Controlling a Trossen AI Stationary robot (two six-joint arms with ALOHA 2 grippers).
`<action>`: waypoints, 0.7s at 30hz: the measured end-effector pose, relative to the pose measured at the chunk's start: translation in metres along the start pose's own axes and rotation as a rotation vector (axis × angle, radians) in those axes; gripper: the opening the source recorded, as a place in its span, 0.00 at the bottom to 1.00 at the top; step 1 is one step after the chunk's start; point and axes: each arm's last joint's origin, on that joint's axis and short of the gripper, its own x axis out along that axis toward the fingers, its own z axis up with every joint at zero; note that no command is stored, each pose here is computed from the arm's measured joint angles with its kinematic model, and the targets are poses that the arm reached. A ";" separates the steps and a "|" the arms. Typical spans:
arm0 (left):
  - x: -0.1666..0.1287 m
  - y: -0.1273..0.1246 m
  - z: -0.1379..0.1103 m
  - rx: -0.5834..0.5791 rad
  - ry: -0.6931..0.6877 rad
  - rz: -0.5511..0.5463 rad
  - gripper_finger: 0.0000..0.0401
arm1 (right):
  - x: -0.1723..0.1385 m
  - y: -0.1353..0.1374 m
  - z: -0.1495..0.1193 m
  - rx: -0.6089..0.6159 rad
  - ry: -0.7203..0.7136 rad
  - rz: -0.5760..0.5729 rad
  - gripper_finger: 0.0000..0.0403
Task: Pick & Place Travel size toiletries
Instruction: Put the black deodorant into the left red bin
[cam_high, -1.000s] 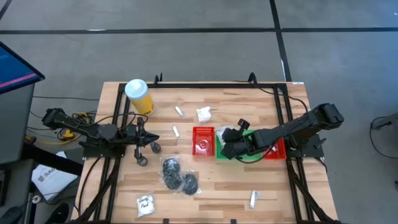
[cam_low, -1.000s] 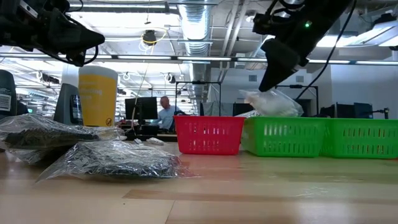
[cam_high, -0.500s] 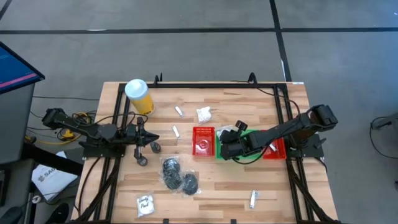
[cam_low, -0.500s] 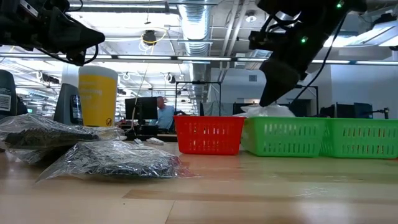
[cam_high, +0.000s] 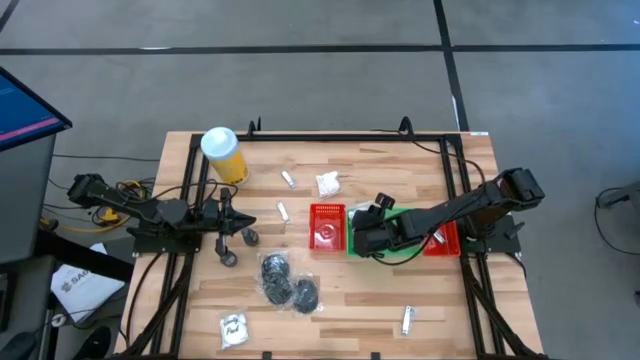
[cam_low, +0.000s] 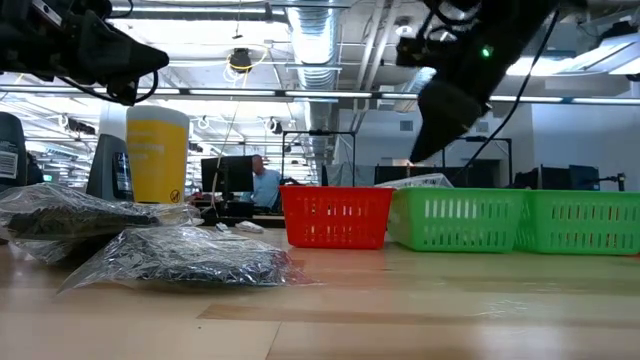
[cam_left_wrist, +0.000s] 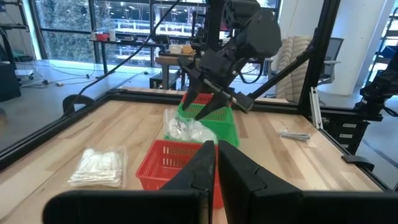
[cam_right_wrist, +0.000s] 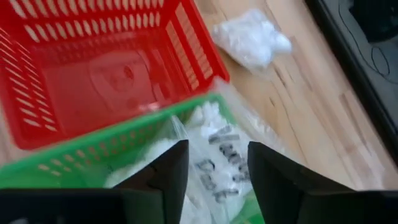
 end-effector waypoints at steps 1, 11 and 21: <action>0.000 0.000 0.000 -0.014 0.000 0.000 0.03 | -0.002 0.000 0.004 -0.003 -0.011 0.005 0.40; 0.002 -0.004 -0.003 -0.132 0.044 -0.124 0.03 | -0.012 0.006 0.013 -0.023 -0.048 0.035 0.45; 0.012 -0.009 -0.019 -0.125 0.194 -0.158 0.03 | -0.013 0.006 0.013 -0.024 -0.051 0.038 0.45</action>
